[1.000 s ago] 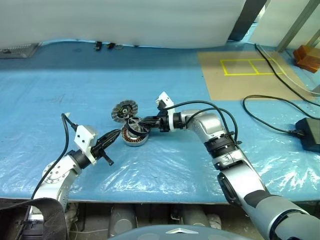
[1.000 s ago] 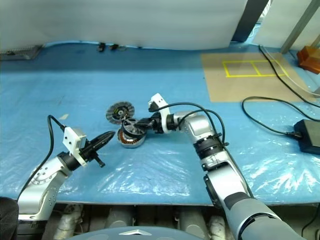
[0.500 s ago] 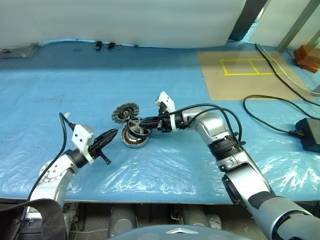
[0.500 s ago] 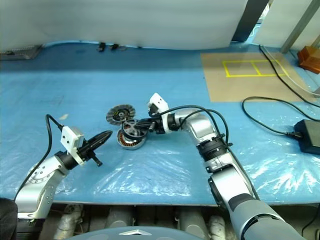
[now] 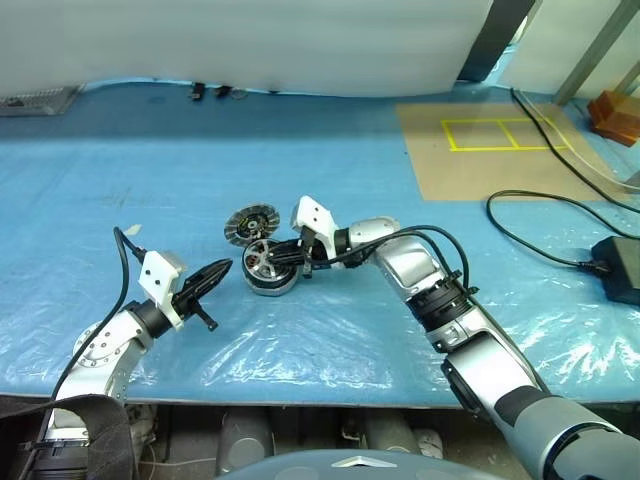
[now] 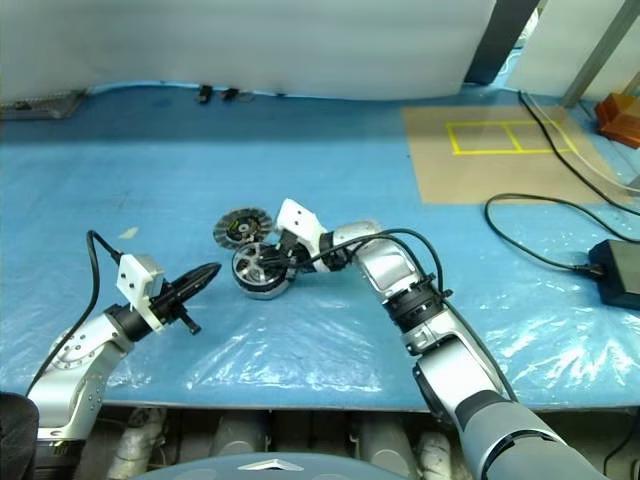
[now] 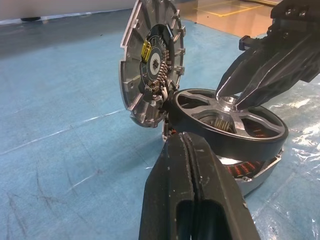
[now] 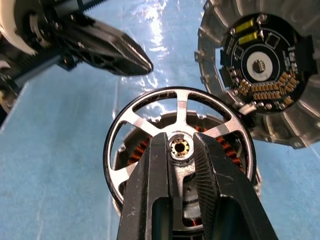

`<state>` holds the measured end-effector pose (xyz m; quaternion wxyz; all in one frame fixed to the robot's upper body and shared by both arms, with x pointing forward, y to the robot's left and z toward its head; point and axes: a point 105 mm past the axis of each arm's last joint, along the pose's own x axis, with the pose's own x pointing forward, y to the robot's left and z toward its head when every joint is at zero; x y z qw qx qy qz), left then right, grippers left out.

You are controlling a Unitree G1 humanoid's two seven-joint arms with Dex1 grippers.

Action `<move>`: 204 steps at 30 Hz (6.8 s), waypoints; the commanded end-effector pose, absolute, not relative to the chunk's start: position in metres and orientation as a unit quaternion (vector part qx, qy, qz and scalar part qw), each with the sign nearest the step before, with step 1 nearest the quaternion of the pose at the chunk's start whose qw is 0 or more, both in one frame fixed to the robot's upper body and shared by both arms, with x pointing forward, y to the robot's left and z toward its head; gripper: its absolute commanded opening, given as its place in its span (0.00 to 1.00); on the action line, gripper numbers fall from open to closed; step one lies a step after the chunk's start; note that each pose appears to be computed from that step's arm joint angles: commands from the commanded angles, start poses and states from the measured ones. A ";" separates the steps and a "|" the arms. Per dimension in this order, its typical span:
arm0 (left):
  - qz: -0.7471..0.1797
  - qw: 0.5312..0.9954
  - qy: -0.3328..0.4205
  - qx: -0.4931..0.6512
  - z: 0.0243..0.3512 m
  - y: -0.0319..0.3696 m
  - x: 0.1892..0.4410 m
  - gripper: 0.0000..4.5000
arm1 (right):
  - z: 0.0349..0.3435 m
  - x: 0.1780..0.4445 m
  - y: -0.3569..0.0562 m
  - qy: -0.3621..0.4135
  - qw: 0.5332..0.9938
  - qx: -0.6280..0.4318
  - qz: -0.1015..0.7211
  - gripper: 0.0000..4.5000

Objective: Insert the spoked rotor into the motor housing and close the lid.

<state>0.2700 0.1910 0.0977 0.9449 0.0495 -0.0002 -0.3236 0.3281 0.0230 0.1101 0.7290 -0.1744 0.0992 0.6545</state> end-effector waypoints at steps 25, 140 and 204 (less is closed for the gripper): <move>-0.343 0.937 -0.017 0.061 0.110 0.188 0.276 0.00 | 0.114 0.330 0.028 0.107 0.733 -0.178 0.648 0.06; -0.516 0.852 -0.068 0.059 0.153 0.139 0.367 0.00 | 0.107 0.314 -0.050 0.109 0.794 -0.132 0.583 0.01; -0.361 0.930 0.011 0.062 0.084 0.196 0.263 0.00 | 0.083 0.325 0.035 0.091 0.735 -0.170 0.650 0.99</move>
